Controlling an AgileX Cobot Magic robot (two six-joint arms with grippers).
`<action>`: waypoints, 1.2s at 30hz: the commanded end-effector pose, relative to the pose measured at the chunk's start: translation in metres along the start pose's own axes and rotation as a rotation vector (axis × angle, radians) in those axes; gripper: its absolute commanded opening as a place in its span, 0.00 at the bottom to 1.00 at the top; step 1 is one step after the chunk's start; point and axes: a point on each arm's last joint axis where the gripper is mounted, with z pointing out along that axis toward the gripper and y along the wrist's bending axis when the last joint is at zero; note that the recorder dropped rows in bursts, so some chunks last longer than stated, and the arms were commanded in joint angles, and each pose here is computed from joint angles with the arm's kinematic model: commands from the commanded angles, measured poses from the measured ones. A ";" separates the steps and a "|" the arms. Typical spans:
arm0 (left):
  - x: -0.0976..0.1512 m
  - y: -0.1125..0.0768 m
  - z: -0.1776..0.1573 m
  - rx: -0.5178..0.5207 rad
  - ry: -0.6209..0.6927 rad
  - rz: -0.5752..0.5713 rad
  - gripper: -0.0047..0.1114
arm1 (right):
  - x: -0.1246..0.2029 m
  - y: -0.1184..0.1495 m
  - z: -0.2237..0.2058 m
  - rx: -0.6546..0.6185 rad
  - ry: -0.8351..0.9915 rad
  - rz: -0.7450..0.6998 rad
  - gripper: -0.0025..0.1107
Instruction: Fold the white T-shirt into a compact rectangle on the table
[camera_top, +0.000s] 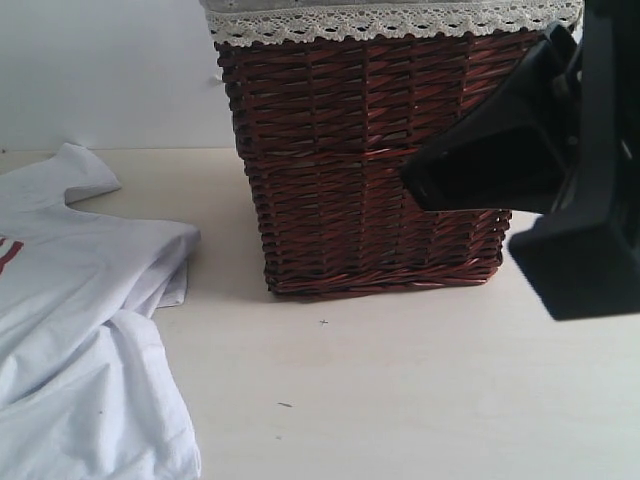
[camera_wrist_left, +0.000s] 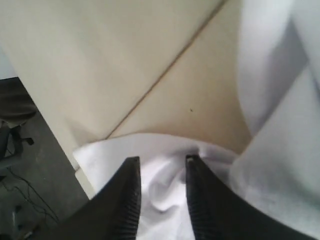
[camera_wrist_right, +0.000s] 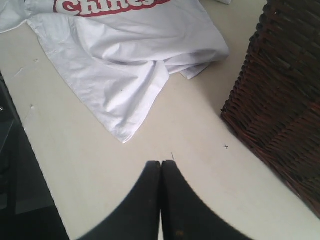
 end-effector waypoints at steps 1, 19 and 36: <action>-0.004 0.010 -0.006 0.022 0.005 -0.108 0.32 | 0.001 -0.001 -0.002 0.004 -0.012 -0.003 0.02; 0.030 -0.072 -0.166 0.754 -0.530 0.304 0.04 | 0.001 -0.001 -0.002 0.009 -0.009 -0.008 0.02; 0.157 -0.247 -0.268 0.982 -0.850 1.007 0.56 | 0.001 -0.001 -0.002 0.011 -0.013 -0.009 0.02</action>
